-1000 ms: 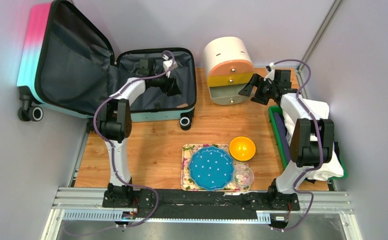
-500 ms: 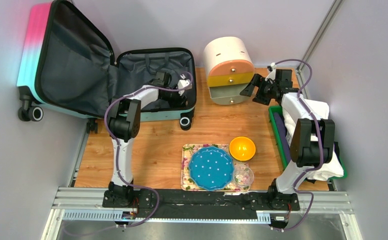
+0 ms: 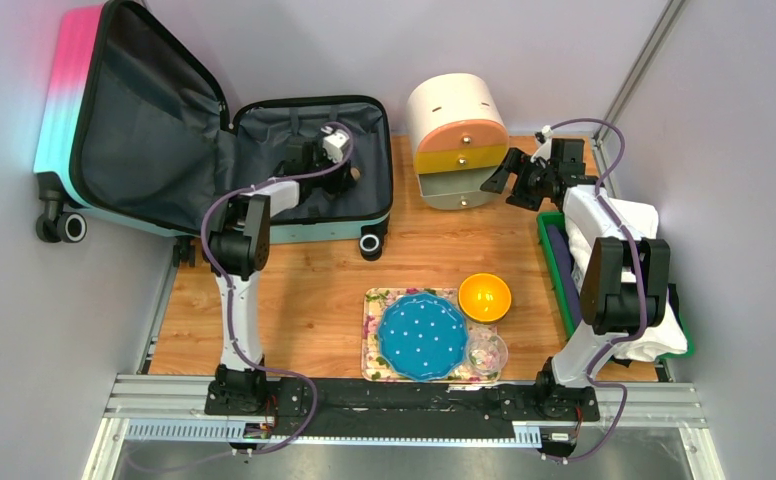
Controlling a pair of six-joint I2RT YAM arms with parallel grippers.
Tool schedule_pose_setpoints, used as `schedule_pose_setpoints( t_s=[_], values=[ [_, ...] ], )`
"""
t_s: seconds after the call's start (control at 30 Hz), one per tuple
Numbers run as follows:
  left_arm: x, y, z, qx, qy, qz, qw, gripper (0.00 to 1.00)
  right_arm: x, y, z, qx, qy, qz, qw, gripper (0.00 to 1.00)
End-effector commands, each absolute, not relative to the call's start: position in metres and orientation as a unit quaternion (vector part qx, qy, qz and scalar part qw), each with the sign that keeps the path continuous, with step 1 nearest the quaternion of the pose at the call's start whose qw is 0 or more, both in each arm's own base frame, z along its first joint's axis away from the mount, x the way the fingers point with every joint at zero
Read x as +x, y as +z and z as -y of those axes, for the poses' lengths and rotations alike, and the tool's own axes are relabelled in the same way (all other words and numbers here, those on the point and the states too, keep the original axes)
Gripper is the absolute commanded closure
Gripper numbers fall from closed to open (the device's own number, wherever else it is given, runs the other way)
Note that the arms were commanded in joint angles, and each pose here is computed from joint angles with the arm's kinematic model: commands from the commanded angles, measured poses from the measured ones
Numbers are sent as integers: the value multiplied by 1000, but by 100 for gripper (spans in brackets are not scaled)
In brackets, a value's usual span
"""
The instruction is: Open, take out, and arrange the luggage
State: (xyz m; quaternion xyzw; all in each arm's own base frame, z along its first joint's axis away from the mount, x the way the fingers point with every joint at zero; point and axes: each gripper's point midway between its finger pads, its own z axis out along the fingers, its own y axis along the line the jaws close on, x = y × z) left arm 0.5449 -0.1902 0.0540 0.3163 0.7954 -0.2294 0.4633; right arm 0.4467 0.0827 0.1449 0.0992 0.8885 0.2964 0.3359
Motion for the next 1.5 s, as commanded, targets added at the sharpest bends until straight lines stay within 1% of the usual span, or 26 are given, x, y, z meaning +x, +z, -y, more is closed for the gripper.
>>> schedule_pose_setpoints(
  t_s=[0.0, 0.13, 0.23, 0.33, 0.43, 0.53, 0.63, 0.7, 0.77, 0.8, 0.87, 0.9, 0.93, 0.97, 1.03, 1.07, 1.13, 1.3, 1.43, 1.47],
  values=[
    [580, 79, 174, 237, -245, -782, 522, 96, 449, 168, -79, 90, 293, -877, 371, 11],
    [581, 96, 179, 245, -263, -764, 536, 99, 451, 171, -79, 87, 294, -875, 375, 11],
    [572, 123, 188, 250, -294, -745, 543, 100, 452, 177, -80, 76, 297, -872, 381, 11],
    [553, 169, 199, 269, -331, -716, 553, 100, 453, 192, -80, 46, 299, -866, 398, 11],
    [525, 201, 212, 286, -386, -689, 543, 100, 452, 212, -79, -2, 292, -857, 425, 11],
    [511, 217, 216, 262, -416, -699, 519, 100, 448, 237, -81, -52, 287, -842, 455, 11],
    [499, 220, 221, 201, -458, -732, 462, 100, 441, 259, -85, -120, 277, -819, 488, 11],
    [484, 224, 228, 158, -502, -745, 409, 100, 439, 270, -88, -165, 260, -802, 512, 11],
    [465, 236, 239, 164, -540, -731, 383, 100, 434, 285, -95, -204, 253, -781, 534, 11],
    [454, 233, 242, 154, -558, -731, 361, 100, 431, 291, -101, -240, 244, -767, 543, 11],
    [430, 247, 251, 193, -580, -707, 354, 100, 421, 304, -110, -296, 236, -739, 558, 11],
    [418, 243, 256, 217, -579, -703, 351, 100, 414, 306, -129, -365, 219, -707, 565, 11],
    [403, 251, 261, 247, -583, -691, 349, 100, 402, 307, -139, -401, 220, -693, 558, 11],
    [392, 245, 263, 254, -585, -696, 329, 100, 395, 307, -146, -433, 212, -677, 556, 11],
    [372, 245, 271, 304, -581, -681, 326, 100, 373, 304, -168, -530, 190, -621, 545, 12],
    [363, 240, 273, 307, -584, -686, 307, 100, 367, 303, -175, -557, 182, -603, 542, 12],
    [346, 242, 280, 331, -592, -672, 299, 100, 349, 298, -196, -613, 177, -560, 529, 12],
    [331, 242, 291, 335, -599, -668, 286, 100, 314, 283, -236, -679, 195, -503, 499, 15],
    [322, 244, 300, 353, -599, -663, 277, 100, 307, 268, -251, -712, 165, -470, 495, 15],
    [316, 240, 302, 349, -600, -670, 262, 100, 307, 263, -254, -719, 160, -467, 489, 15]
  ],
)
